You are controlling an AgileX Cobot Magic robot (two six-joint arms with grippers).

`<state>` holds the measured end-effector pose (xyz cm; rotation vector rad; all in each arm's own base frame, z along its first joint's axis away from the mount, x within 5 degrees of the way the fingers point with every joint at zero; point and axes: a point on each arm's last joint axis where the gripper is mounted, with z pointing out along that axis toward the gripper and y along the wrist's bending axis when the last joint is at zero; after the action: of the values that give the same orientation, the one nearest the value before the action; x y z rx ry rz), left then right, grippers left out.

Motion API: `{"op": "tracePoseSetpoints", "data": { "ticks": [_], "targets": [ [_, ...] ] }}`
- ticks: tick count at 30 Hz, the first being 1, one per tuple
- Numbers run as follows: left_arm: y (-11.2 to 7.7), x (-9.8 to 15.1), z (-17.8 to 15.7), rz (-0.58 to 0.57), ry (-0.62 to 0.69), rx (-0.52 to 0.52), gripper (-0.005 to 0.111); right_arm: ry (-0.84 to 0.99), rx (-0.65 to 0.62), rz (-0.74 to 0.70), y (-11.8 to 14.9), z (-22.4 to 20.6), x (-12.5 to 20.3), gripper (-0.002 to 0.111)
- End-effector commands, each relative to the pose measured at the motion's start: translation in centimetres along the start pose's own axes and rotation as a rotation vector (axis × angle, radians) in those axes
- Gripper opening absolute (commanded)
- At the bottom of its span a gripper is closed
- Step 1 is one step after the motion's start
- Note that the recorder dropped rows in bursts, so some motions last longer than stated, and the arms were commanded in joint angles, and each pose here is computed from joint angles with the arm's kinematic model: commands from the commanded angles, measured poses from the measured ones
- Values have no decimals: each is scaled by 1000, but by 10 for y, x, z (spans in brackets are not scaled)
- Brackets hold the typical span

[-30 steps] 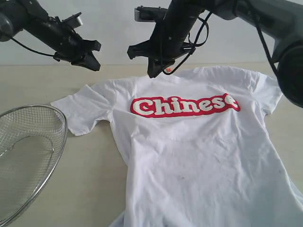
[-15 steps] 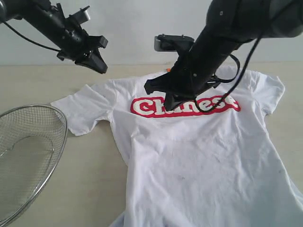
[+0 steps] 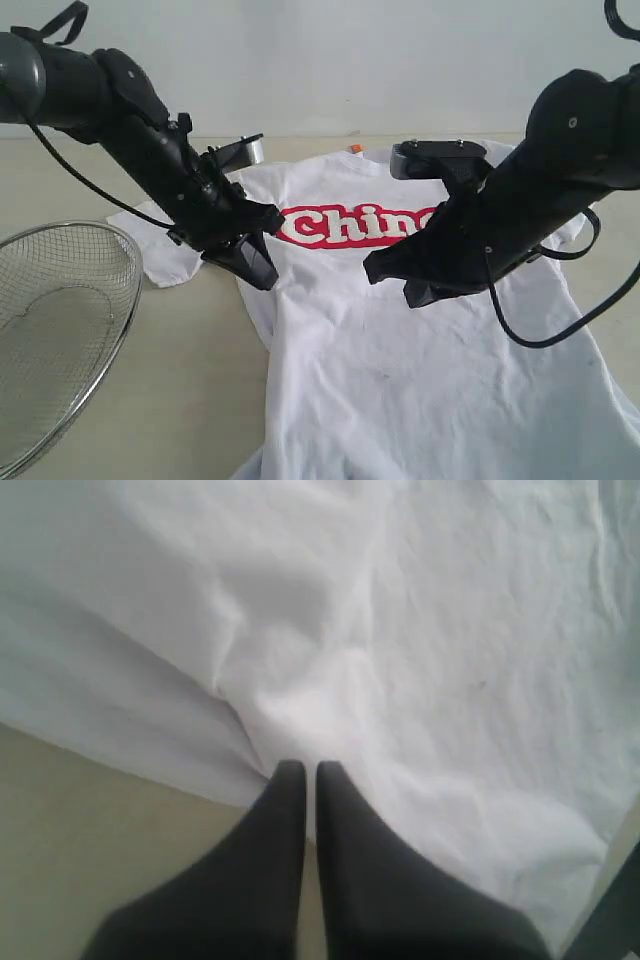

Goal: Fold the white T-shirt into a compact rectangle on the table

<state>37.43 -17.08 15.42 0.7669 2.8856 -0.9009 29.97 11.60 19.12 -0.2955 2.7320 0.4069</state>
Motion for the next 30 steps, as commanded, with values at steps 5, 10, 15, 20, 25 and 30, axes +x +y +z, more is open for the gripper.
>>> {"op": "tracePoseSetpoints", "data": {
  "ticks": [5,10,15,20,25,30],
  "targets": [
    [19,-7,26,-25,-3,-36,5,-40,-6,11,1,-9,1,0],
    [28,-9,28,3,-23,-112,5,-58,-10,13,2,-13,0,0],
    [36,-6,34,28,14,-165,5,-91,-13,29,3,-14,-3,0],
    [43,-2,34,64,76,-276,5,-108,-18,42,3,-14,-5,0],
    [46,-4,33,73,64,-317,5,-100,-26,51,4,-14,-4,0],
    [50,-11,22,77,78,-408,5,-88,-30,52,5,-13,-3,0]
  ]
}}
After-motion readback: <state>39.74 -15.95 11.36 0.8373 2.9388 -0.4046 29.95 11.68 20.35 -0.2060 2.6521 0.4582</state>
